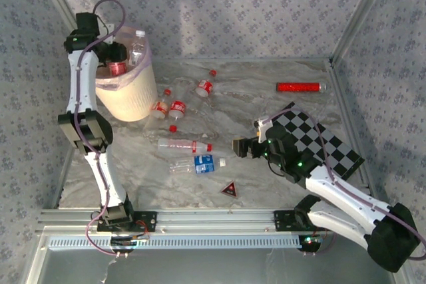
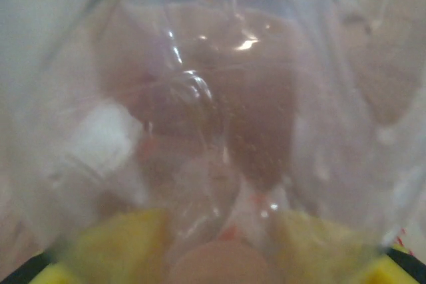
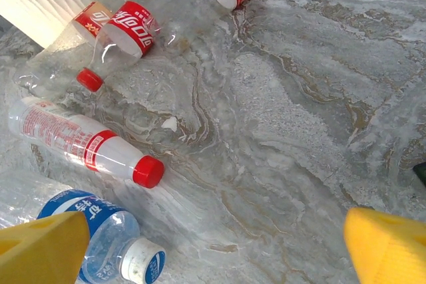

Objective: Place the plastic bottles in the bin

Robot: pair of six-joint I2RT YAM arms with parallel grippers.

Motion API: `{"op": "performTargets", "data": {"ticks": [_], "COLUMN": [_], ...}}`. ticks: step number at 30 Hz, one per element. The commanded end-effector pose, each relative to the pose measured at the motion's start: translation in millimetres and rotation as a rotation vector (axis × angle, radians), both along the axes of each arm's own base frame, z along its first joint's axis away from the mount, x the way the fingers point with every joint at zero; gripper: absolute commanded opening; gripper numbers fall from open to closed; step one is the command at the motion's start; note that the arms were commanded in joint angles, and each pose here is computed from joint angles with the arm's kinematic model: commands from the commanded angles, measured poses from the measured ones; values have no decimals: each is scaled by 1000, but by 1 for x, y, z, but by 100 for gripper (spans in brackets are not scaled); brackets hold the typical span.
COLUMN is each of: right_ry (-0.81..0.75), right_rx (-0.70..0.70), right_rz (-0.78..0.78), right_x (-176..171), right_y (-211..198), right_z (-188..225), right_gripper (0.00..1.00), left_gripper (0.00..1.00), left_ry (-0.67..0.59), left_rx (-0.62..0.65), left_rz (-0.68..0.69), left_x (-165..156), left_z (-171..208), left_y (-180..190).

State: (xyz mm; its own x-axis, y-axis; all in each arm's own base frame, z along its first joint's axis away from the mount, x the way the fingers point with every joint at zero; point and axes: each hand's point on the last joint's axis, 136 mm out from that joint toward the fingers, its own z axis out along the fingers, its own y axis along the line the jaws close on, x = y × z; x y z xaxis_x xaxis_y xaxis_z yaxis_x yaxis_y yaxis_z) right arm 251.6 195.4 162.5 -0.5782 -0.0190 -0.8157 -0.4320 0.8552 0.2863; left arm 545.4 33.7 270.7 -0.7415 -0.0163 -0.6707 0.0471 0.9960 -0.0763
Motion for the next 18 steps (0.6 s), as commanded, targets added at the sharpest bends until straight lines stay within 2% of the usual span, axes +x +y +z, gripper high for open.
{"op": "performTargets", "data": {"ticks": [1,6,10,14,18], "right_ry": [6,34,40,-48,-115], "right_rx": [3,-58,-101,-136,-200], "right_rz": [9,84,204,435,610], "right_x": [1,-5,-12,-32,-50], "right_y": [2,8,21,44,57], "right_z": [6,-4,-7,-2,2], "right_gripper": [100,100,100,100,100], "left_gripper": [0,24,51,66,76], "left_ry": [58,29,-19,-64,-98], "left_rx": [-38,-52,-39,-13,25], "left_rz": [-35,-26,-25,-18,-1], "left_x": [5,8,4,-3,-13], "left_z": [-28,-21,6,37,62], "left_y": [-16,-19,-18,-15,-10]}}
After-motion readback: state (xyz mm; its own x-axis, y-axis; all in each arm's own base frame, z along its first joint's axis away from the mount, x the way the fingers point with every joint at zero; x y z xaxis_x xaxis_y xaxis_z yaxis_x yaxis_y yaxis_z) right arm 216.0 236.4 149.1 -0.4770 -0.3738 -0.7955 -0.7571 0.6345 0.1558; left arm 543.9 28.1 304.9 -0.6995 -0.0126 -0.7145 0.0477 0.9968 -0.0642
